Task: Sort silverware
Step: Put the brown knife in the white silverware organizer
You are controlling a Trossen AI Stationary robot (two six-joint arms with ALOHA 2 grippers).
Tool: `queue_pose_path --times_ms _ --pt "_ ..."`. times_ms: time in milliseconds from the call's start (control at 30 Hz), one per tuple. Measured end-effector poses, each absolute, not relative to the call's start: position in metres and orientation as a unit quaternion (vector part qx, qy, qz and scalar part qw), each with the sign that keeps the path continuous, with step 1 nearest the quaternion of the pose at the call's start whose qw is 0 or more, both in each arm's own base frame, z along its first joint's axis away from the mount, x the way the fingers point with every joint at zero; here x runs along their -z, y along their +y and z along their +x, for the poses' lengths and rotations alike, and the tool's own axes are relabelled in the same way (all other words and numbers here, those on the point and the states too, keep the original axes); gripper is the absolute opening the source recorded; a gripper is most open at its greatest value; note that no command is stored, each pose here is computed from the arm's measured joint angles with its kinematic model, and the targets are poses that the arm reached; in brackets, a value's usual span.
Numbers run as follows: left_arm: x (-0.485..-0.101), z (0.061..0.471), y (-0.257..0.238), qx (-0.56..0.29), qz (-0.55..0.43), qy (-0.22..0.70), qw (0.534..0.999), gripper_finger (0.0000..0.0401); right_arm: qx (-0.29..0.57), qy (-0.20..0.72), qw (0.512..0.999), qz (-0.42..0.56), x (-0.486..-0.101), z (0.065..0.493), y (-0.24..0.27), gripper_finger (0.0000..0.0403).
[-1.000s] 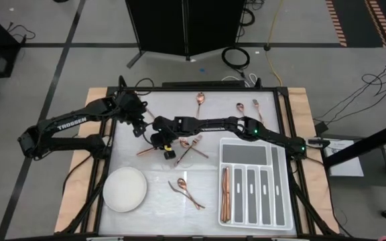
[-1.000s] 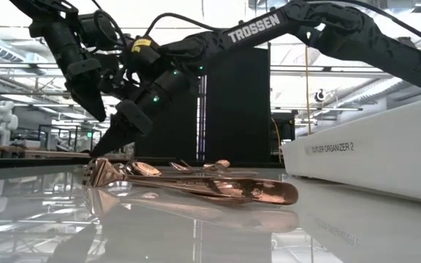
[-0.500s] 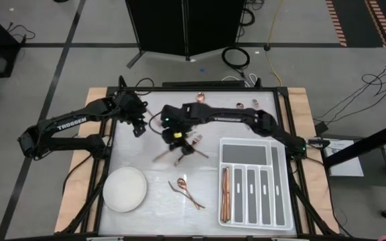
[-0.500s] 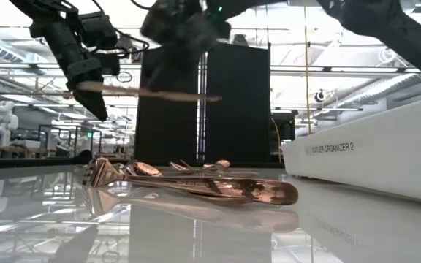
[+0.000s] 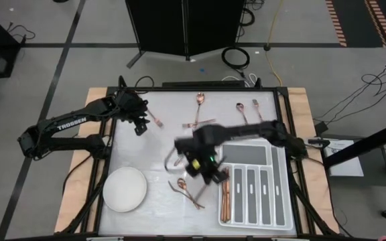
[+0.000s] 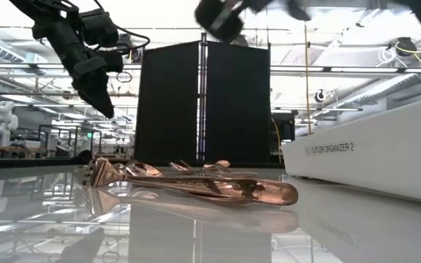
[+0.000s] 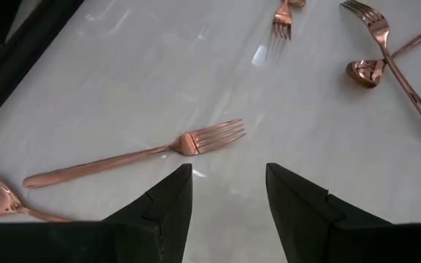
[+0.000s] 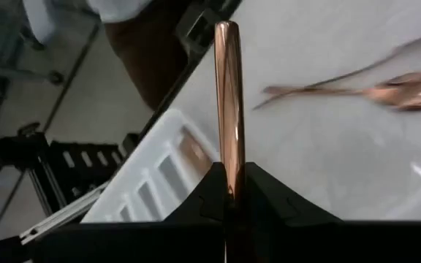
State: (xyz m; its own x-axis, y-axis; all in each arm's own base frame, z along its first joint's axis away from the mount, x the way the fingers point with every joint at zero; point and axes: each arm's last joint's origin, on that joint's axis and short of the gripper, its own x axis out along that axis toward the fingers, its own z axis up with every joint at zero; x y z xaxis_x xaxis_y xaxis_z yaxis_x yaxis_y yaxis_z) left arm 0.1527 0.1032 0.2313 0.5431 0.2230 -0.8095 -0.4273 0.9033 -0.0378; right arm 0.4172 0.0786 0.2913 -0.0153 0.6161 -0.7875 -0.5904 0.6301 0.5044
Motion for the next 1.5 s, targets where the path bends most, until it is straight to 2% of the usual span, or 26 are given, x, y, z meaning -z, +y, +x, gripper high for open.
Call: queue_pose_path --times_ms 167,300,433,600,767,933,1100,1233,1400,1500 --pt "-0.233 0.155 0.104 -0.180 -0.116 0.426 0.879 0.0173 -0.376 0.611 0.696 0.004 -0.268 0.387 0.114 0.0020" --pt "-0.235 0.157 0.105 -0.171 -0.118 0.407 0.890 0.0173 -0.350 0.655 0.669 0.033 -0.243 0.360 0.121 0.0020" --pt "-0.236 0.158 0.105 -0.174 -0.123 0.401 0.891 0.0173 -0.350 0.664 0.660 0.034 -0.239 0.345 0.122 0.0020" --pt "-0.236 0.158 0.105 -0.186 -0.148 0.394 0.888 0.0173 -0.422 0.626 0.654 -0.043 -0.246 0.333 0.134 0.0020" --pt "-0.240 0.161 0.108 -0.203 -0.173 0.365 0.892 0.0173 -0.533 0.549 0.610 -0.206 -0.244 0.325 0.143 0.0020" --pt "-0.242 0.164 0.109 -0.207 -0.178 0.344 0.899 0.0173 -0.552 0.481 0.607 -0.311 -0.239 0.334 0.152 0.0021" --pt "-0.244 0.166 0.110 -0.208 -0.176 0.332 0.903 0.0173 -0.538 0.427 0.646 -0.333 -0.239 0.348 0.155 0.0021" --pt "-0.244 0.165 0.110 -0.208 -0.176 0.333 0.903 0.0173 -0.545 0.426 0.646 -0.322 -0.234 0.347 0.157 0.0022" --pt "-0.244 0.166 0.109 -0.207 -0.175 0.334 0.903 0.0173 -0.560 0.450 0.624 -0.309 -0.208 0.337 0.153 0.0022" --pt "-0.244 0.166 0.109 -0.205 -0.172 0.333 0.904 0.0173 -0.565 0.431 0.627 -0.319 -0.195 0.336 0.153 0.0022"
